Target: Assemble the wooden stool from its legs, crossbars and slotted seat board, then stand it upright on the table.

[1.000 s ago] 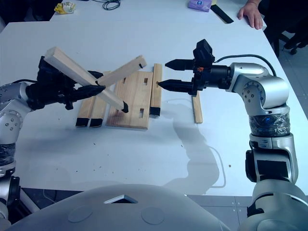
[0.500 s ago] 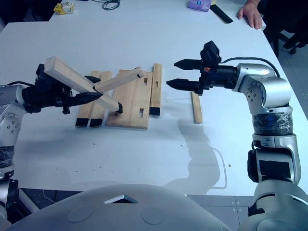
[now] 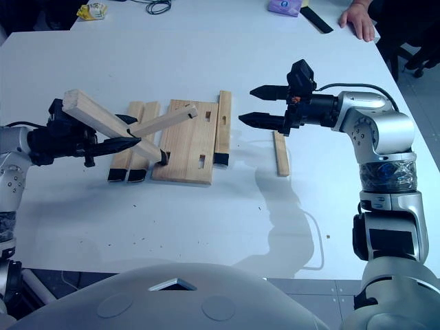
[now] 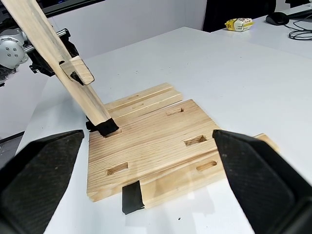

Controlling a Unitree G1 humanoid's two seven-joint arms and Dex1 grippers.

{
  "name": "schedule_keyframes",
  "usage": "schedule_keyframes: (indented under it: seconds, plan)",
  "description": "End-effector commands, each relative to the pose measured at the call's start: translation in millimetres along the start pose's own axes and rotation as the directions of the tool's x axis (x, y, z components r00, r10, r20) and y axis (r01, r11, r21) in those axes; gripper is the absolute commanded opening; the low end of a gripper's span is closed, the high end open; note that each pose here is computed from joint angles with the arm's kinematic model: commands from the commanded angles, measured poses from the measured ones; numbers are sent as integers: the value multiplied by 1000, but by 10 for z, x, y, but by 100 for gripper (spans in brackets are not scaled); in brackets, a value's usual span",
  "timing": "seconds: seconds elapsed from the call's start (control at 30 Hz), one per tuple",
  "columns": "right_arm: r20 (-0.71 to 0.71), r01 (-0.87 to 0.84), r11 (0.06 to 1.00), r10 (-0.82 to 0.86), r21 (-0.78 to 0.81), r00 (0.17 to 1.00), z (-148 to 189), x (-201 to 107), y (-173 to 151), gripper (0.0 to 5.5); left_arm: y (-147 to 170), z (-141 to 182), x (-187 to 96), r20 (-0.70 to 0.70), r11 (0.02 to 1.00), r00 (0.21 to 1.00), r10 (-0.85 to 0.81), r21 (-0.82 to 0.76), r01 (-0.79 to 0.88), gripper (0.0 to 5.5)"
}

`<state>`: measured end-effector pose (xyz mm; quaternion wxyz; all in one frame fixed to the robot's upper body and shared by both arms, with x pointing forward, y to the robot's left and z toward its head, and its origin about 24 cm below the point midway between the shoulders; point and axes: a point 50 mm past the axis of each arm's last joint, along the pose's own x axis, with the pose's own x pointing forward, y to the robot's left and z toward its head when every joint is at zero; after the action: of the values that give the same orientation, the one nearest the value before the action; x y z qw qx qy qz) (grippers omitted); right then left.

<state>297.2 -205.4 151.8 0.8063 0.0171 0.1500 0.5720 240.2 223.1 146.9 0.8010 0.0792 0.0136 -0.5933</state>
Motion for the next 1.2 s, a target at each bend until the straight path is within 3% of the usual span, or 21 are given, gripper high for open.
schedule_keyframes:
  seconds: [0.03,0.7,1.0,1.2]
  plan:
    - [5,2,1000,-2,-20,1000,61,25,-19,488,19,-10,32,-6,1000,1000,-7,28,7,206]
    - [11,5,1000,-5,-8,1000,15,24,9,488,61,-121,-144,-156,995,983,-92,19,96,205]
    - [25,7,1000,-7,-3,1000,7,49,31,488,-109,-194,25,-55,988,989,-134,-90,129,205]
    - [34,9,1000,-10,5,999,-2,63,40,488,-157,-193,139,14,991,998,-64,-120,65,205]
